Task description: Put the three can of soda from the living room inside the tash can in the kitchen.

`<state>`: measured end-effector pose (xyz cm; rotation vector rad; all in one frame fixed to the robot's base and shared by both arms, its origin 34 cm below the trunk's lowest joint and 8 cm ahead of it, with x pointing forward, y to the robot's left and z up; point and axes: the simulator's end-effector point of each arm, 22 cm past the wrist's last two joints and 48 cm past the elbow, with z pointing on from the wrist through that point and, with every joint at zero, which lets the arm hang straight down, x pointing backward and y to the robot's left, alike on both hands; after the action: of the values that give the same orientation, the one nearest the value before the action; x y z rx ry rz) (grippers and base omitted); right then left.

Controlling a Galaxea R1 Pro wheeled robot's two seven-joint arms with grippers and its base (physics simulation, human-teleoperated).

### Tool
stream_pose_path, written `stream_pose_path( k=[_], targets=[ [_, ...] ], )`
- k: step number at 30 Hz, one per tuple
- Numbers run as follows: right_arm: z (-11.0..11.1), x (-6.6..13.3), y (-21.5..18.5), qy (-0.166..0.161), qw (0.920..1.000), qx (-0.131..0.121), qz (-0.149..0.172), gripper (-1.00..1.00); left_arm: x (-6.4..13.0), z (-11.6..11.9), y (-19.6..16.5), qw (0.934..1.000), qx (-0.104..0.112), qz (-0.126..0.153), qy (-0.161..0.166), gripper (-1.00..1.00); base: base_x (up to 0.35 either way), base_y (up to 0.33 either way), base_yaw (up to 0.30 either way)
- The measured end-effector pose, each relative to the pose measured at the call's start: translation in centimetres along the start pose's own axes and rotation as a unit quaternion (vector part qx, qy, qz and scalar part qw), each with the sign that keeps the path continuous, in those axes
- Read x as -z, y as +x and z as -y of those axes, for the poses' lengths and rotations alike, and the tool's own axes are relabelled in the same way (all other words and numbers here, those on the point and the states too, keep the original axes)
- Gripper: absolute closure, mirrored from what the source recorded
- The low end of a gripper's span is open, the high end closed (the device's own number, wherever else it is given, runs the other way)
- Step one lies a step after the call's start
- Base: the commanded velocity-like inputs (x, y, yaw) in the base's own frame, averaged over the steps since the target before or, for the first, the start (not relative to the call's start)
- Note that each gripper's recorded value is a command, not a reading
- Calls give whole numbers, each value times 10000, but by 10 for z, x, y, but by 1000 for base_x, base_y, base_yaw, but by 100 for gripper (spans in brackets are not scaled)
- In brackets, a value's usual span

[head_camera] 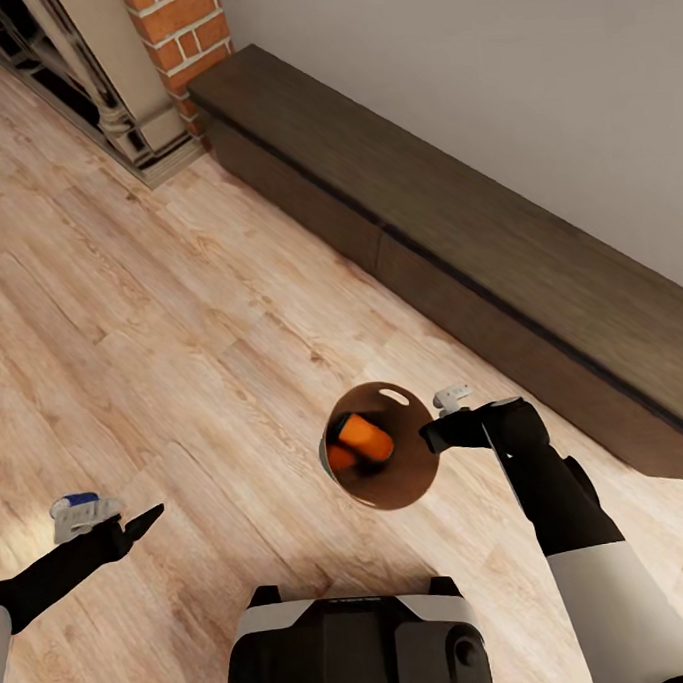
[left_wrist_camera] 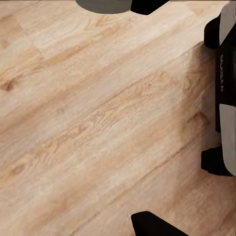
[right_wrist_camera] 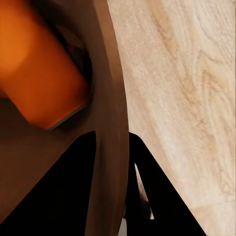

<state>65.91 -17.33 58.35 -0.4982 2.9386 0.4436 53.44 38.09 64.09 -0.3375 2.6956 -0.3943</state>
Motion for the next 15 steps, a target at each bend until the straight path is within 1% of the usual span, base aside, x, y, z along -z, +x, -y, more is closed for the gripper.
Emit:
stream_pose_path(
  k=[1,2,4,6,9,11,12,15],
  targets=[
    [0,0,0,10,10000,8,1,100,1,-2,-1,10000,3,-42,-12,-100,5,0,170],
    [0,0,-1,21,10000,19,5,100,6,-12,-5,9998,-17,-165,-81,-100,4,0,169],
    [-2,1,-5,2,10000,19,31,100,10,-20,-11,9996,-19,-253,-139,-100,2,0,171],
    [-4,1,-10,-24,10000,37,62,100,11,-22,-16,9995,0,-276,-144,-100,1,0,191],
    [-11,0,-15,-23,9997,220,54,100,15,-26,-24,9994,37,-318,-151,-100,1,0,219],
    [-16,0,-15,-74,9997,222,5,100,17,-29,-28,9993,29,-325,-164,-100,0,0,239],
    [-18,0,-10,-89,9997,186,-103,100,19,-28,-31,9994,82,-318,-109,-100,0,0,244],
    [-16,0,-10,-24,9996,248,-114,100,20,-28,-33,9994,129,-316,-69,-100,0,0,247]
  ],
)
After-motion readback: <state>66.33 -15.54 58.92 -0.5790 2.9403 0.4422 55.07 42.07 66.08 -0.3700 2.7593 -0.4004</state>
